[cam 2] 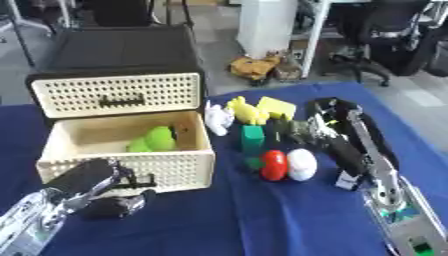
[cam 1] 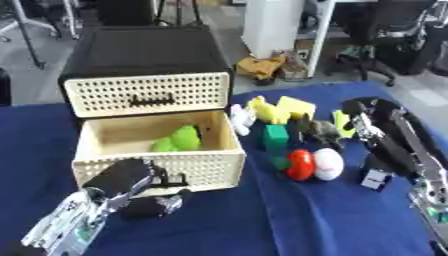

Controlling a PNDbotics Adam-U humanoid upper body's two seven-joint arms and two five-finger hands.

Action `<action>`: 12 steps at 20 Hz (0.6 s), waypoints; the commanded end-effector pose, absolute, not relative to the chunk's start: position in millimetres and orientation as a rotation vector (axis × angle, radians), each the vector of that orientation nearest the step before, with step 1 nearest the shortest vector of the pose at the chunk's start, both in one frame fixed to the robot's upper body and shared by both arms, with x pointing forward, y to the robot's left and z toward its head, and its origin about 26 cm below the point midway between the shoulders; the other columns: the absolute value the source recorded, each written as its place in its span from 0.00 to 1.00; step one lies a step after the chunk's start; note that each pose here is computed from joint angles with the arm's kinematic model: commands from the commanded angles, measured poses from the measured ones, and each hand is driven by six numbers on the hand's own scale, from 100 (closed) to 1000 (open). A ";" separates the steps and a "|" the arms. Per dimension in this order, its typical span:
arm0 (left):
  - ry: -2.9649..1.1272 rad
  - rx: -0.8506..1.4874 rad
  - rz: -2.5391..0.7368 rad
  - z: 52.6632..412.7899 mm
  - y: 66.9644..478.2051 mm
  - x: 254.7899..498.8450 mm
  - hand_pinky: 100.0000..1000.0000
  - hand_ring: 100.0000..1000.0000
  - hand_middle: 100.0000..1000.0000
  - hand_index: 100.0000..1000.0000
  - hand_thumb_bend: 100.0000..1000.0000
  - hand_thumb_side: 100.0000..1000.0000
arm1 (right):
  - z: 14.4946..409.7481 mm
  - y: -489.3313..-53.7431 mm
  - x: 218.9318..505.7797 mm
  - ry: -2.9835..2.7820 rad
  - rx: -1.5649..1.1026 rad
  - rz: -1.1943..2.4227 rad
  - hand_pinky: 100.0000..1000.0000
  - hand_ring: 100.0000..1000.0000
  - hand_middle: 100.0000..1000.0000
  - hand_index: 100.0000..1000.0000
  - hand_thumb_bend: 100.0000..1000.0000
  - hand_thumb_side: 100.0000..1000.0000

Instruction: Pick up objects from table and place into drawer.

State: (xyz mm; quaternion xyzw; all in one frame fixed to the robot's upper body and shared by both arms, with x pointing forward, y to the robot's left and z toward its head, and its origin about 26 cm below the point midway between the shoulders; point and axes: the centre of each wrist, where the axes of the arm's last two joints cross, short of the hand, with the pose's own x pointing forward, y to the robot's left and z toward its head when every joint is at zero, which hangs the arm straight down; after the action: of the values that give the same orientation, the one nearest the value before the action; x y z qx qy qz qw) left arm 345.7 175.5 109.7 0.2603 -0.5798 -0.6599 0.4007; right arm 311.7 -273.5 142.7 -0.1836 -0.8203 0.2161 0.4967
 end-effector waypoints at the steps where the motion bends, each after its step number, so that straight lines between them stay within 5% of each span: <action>1: -1.518 0.603 -1.691 119.8 166.8 337.5 0.00 0.00 0.00 0.59 0.28 1.00 | 151.4 -277.4 311.3 -2.009 -0.468 0.532 0.37 0.50 0.58 0.70 0.00 0.72; 12: -1.533 0.564 -1.679 127.8 167.9 327.1 0.00 0.00 0.00 0.60 0.28 1.00 | 150.9 -277.8 311.1 -2.007 -0.469 0.533 0.37 0.50 0.58 0.70 0.00 0.73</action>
State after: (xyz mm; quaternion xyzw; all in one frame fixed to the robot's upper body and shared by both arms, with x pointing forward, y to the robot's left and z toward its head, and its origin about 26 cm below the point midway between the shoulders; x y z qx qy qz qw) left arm 330.9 173.2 120.7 0.2326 -0.5929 -0.6571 0.4032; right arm 311.6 -273.6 142.5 -0.1838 -0.8201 0.2159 0.4970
